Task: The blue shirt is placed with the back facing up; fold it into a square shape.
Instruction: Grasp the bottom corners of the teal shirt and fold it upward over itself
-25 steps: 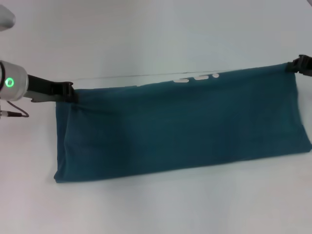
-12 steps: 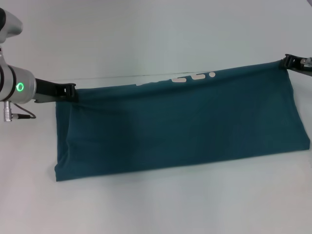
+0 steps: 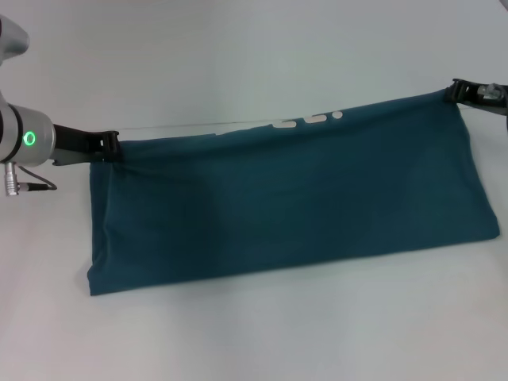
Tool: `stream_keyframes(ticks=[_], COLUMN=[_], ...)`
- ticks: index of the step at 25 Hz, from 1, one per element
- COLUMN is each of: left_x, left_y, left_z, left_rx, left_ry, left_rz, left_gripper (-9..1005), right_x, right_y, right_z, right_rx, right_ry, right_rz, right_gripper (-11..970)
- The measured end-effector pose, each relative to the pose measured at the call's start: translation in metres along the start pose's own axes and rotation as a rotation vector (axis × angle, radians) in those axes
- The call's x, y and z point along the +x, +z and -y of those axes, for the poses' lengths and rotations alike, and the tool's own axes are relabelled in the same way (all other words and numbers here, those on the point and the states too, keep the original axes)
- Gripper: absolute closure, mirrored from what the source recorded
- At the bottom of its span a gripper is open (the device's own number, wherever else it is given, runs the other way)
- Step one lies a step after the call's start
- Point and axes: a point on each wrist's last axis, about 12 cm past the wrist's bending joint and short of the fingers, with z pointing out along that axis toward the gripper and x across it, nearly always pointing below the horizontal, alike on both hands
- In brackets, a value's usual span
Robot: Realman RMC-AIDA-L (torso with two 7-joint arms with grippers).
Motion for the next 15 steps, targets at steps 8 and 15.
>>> stream_keyframes(ticks=[8, 15], left_x=[-0.0008, 0.0001], left_y=[0.0014, 0.0035], left_z=[0.0028, 0.0058], left_rx=[-0.002, 0.002], left_ry=[-0.005, -0.011], left_rz=[0.014, 0.029], left_gripper=[919, 889], right_x=[0.0076, 0.0091], right_y=[0.0049, 0.0041], right_z=[-0.0058, -0.0017], right_rx=[0.000, 0.009], right_ry=[-0.029, -0.020], right_rz=[-0.029, -0.029], right_gripper=[922, 921])
